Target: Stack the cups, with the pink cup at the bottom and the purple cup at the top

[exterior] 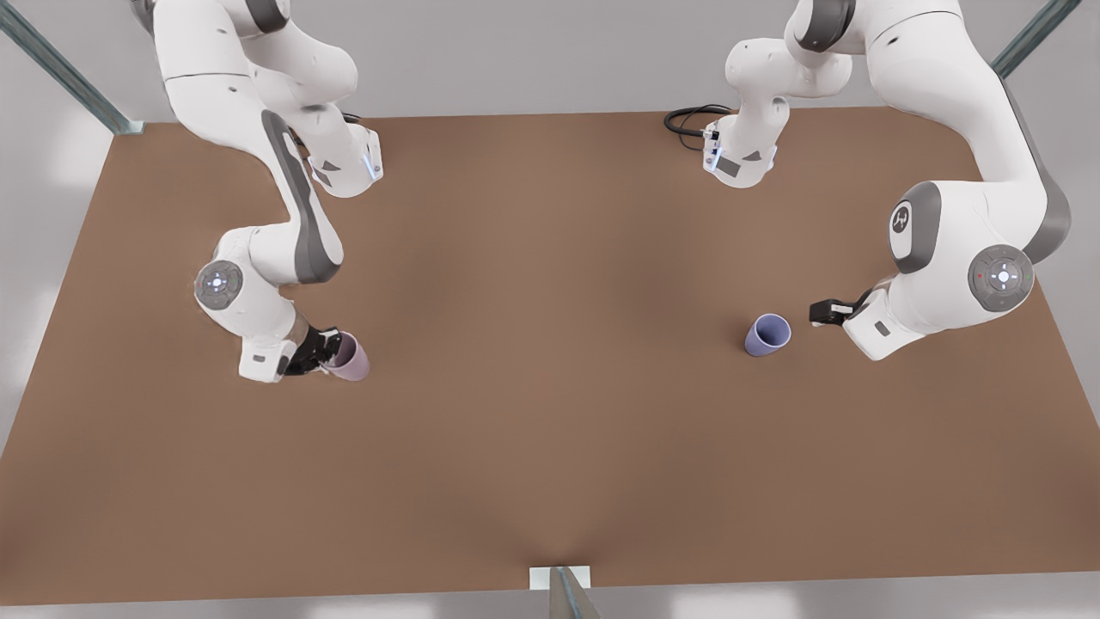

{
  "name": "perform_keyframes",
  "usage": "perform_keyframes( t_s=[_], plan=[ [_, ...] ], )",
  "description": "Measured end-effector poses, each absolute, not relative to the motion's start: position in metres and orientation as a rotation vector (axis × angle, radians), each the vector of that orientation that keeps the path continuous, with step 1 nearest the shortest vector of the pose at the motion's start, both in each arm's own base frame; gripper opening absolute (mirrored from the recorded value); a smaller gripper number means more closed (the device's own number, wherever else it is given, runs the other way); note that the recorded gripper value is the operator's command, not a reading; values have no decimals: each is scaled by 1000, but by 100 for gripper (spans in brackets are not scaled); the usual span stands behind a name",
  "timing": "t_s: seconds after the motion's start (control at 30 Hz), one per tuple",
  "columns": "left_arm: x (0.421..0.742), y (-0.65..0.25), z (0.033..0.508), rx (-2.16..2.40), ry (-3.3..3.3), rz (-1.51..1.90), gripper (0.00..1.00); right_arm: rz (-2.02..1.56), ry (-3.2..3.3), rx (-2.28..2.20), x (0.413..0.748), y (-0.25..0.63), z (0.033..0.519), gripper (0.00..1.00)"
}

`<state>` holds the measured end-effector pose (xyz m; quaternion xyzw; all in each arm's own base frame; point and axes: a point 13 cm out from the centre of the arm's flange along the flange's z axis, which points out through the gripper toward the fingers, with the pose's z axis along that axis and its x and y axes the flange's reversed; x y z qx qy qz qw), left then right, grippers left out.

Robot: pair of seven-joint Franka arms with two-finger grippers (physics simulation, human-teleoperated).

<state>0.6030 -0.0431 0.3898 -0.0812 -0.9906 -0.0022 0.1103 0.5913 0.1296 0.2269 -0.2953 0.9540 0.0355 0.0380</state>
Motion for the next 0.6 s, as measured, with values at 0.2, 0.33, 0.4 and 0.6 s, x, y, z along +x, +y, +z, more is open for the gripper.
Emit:
perform_keyframes(
  t_s=[0.2,0.33,0.4,0.6],
  plan=[
    [602,-43,383,-240,-2902,-5,100,208,2846,-1042,605,427,230,21],
    [583,-35,335,-218,-2854,2,100,189,2911,-930,590,532,176,21],
    [575,-31,315,-208,-2851,11,100,148,2959,-846,577,553,148,21],
    [542,0,232,-119,-2866,96,100,70,3070,-517,563,557,123,21]
  ],
)
